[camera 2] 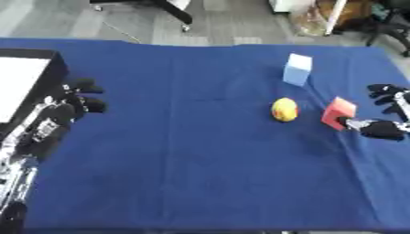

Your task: Pick up the objects with one hand, pass them to the other hand, and then place them into the box on the other side of the table.

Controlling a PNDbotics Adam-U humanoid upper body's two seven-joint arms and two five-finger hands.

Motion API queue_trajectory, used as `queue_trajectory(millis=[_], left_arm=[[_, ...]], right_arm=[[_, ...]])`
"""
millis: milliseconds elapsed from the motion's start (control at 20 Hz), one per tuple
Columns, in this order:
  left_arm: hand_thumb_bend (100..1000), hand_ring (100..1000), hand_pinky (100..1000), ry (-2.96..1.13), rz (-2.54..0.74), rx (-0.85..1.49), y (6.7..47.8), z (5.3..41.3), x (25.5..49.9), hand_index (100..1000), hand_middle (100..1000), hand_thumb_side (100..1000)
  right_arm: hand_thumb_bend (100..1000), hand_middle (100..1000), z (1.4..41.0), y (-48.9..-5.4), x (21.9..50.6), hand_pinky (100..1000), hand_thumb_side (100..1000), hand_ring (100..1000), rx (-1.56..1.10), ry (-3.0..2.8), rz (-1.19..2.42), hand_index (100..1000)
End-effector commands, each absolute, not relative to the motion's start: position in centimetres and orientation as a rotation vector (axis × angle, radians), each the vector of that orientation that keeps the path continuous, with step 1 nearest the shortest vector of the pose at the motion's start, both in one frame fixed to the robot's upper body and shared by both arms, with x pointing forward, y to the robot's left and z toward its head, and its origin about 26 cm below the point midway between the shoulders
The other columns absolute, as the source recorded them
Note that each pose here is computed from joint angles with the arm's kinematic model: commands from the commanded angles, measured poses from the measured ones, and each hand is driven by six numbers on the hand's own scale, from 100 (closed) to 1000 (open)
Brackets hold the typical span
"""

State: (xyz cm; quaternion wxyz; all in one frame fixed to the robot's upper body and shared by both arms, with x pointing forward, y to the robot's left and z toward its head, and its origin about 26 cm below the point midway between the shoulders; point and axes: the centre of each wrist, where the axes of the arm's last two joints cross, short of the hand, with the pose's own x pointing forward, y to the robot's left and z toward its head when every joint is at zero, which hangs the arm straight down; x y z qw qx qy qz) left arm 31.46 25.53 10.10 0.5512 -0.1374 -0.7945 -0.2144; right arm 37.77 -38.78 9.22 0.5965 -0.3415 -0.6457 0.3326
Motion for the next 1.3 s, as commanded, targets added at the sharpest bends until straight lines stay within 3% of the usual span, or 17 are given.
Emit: queue_trajectory(millis=[50, 400, 700, 1050, 1300], left_arm=[[646, 693, 780, -1.894, -0.524, -0.331, 25.5, 10.6, 31.5, 889, 746, 590], [648, 693, 780, -1.893, -0.525, -0.332, 25.5, 10.6, 31.5, 889, 745, 590], [651, 693, 780, -1.892, -0.526, -0.332, 25.5, 10.6, 31.5, 889, 744, 589], [656, 693, 780, -1.893, -0.526, -0.331, 25.5, 10.7, 31.5, 889, 743, 588], [657, 693, 780, -1.894, -0.526, -0.330, 25.6, 10.7, 31.5, 888, 742, 588]], right_arm=[[642, 715, 10.3, -39.3, 38.4, 679, 348, 749, -0.818, -1.501, 0.793, 837], [632, 700, 10.2, -38.8, 39.3, 683, 313, 748, -0.800, -1.486, 0.838, 823], [572, 689, 10.0, -38.7, 39.5, 687, 249, 747, -0.775, -1.458, 0.880, 813], [444, 672, 9.8, -38.9, 39.5, 694, 113, 745, -0.741, -1.417, 0.923, 801], [345, 633, 9.7, -39.2, 39.4, 691, 100, 735, -0.730, -1.402, 0.927, 769]])
